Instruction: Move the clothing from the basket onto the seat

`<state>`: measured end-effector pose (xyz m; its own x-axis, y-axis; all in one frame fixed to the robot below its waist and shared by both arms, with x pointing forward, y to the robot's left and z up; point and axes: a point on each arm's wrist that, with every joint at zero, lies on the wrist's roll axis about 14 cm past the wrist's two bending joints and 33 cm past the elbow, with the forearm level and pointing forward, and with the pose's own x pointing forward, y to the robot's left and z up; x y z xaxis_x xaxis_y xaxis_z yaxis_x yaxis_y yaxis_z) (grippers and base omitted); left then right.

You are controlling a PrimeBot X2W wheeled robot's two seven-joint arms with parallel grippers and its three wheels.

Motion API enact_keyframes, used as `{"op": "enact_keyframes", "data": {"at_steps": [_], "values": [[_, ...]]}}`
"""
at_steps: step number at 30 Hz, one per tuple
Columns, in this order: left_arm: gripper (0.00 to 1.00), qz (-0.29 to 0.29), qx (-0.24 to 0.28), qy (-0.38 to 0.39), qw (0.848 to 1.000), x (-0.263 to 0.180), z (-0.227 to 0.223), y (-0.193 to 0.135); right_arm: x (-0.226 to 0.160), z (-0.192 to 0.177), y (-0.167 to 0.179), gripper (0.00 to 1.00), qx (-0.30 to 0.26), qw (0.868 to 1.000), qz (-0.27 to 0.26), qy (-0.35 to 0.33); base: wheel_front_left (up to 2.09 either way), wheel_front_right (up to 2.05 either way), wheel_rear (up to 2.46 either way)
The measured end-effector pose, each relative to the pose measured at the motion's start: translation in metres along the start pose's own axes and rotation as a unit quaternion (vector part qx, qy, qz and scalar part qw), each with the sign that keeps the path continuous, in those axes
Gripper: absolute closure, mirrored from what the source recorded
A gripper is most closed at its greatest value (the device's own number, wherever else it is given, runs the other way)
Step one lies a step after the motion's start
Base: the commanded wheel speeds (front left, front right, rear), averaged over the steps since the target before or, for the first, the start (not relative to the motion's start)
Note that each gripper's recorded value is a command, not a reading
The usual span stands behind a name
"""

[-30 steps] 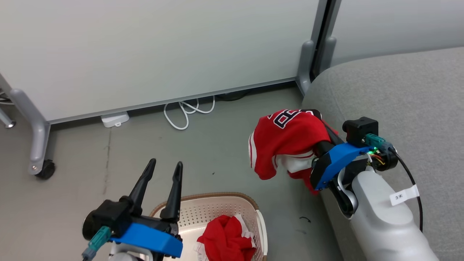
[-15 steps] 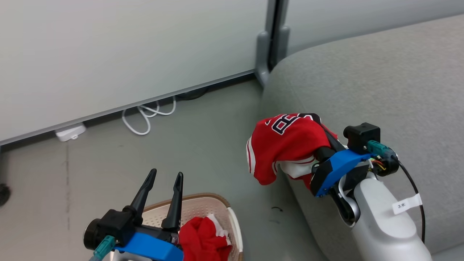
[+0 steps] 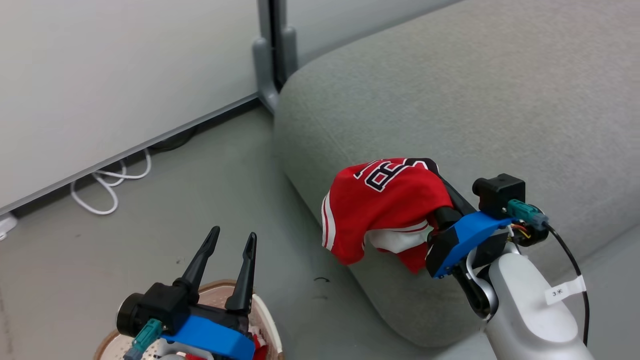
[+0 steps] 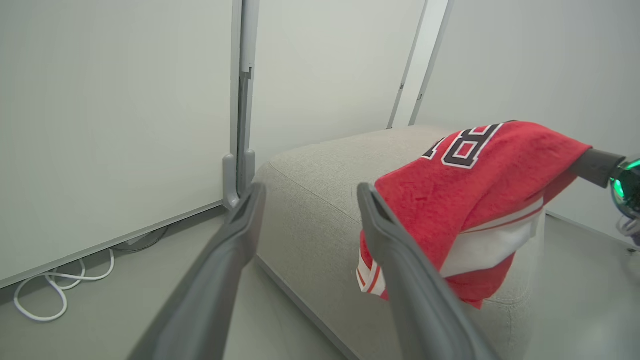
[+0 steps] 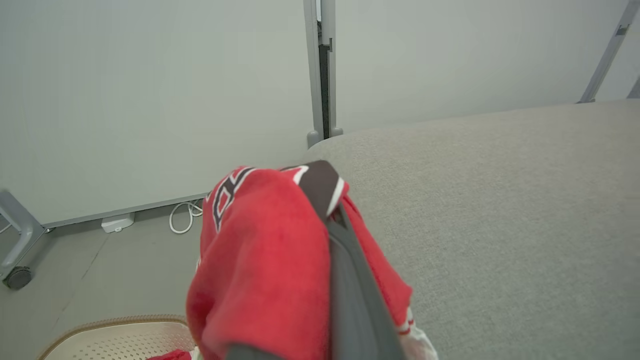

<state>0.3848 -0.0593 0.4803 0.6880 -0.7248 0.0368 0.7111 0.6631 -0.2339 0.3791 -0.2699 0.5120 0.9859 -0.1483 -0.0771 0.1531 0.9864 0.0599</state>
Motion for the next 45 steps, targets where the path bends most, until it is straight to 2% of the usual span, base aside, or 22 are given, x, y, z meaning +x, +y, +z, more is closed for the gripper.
{"op": "enact_keyframes", "data": {"at_steps": [7, 19, 26, 30, 36, 42, 45], "values": [[0.00, -0.036, -0.007, 0.009, 0.999, 0.015, -0.008, -0.017, -0.017, 0.000, -0.027, 1.00, 0.001, 0.999, -0.040, 0.001, 0.00, 0.00, 0.00], [0.00, -0.037, -0.008, 0.010, 0.999, 0.016, -0.010, -0.013, -0.010, 0.006, -0.037, 1.00, 0.008, 0.998, -0.057, -0.004, 0.00, 0.00, 0.00], [0.00, -0.030, -0.016, 0.011, 0.999, 0.022, -0.017, 0.002, 0.036, 0.049, -0.064, 1.00, -0.003, 0.996, -0.082, -0.036, 0.00, 0.00, 0.00], [0.00, -0.029, -0.018, 0.012, 0.999, 0.028, -0.024, 0.014, 0.068, 0.080, -0.093, 1.00, -0.019, 0.992, -0.109, -0.055, 0.00, 0.00, 0.00], [0.00, -0.016, -0.025, 0.009, 1.000, 0.036, -0.038, 0.046, 0.114, 0.111, -0.138, 1.00, 0.021, 0.981, -0.169, -0.098, 0.00, 0.00, 0.00], [0.00, -0.006, -0.035, 0.009, 0.999, 0.041, -0.060, 0.073, 0.158, 0.104, -0.159, 1.00, 0.003, 0.973, -0.205, -0.103, 0.00, 0.00, 0.00], [0.00, 0.004, -0.039, 0.004, 0.999, 0.043, -0.069, 0.091, 0.176, 0.087, -0.171, 1.00, 0.003, 0.969, -0.225, -0.099, 0.00, 0.00, 0.00]]}}
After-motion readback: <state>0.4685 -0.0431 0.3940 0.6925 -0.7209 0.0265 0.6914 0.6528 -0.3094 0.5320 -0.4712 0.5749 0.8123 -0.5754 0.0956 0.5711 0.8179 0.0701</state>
